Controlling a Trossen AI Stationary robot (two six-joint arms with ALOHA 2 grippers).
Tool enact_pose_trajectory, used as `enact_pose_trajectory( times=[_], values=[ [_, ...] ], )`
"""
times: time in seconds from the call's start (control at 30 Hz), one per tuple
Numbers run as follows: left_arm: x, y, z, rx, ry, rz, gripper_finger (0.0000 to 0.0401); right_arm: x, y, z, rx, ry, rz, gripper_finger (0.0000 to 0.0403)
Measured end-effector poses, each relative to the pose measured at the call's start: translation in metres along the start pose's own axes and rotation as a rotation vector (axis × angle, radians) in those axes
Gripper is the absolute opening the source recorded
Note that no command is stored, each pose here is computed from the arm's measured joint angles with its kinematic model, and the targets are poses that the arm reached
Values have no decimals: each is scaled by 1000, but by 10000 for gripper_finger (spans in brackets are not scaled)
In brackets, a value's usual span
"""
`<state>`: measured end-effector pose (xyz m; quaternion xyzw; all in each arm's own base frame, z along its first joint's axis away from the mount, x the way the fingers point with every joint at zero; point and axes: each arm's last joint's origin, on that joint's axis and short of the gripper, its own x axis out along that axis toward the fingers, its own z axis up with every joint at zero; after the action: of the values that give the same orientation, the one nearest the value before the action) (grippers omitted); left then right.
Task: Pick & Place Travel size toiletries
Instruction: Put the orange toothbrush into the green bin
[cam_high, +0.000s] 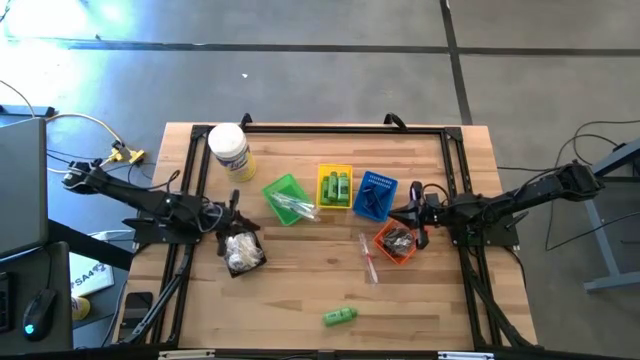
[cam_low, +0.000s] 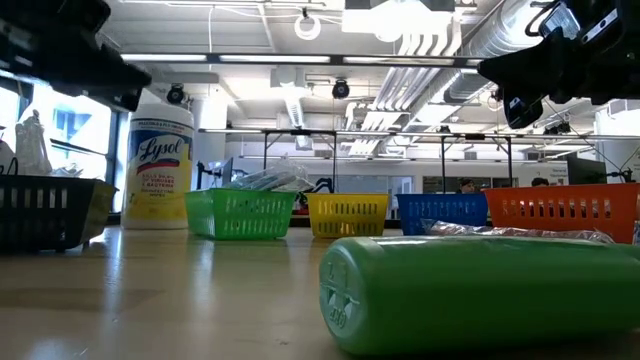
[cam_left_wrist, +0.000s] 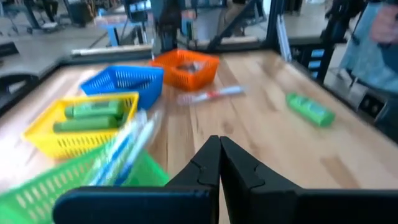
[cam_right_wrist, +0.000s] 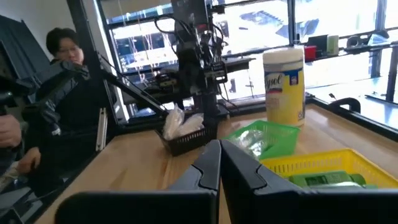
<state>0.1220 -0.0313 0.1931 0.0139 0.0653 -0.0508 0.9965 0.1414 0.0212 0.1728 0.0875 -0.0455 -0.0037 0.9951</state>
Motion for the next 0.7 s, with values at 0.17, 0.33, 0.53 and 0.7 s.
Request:
enact_pose_trajectory(
  times=[0.17,0.33,0.53,0.7],
  values=[
    [1,0,-11,67,19,7,0,0,-1,-5,-6,51,-9,3],
    [1,0,-18,114,40,8,0,0,-1,-5,-13,54,-4,3],
    [2,0,-23,83,36,11,0,13,10,13,-27,144,1,3],
    [2,0,-23,60,35,11,0,36,37,38,-87,355,-74,3]
  ],
)
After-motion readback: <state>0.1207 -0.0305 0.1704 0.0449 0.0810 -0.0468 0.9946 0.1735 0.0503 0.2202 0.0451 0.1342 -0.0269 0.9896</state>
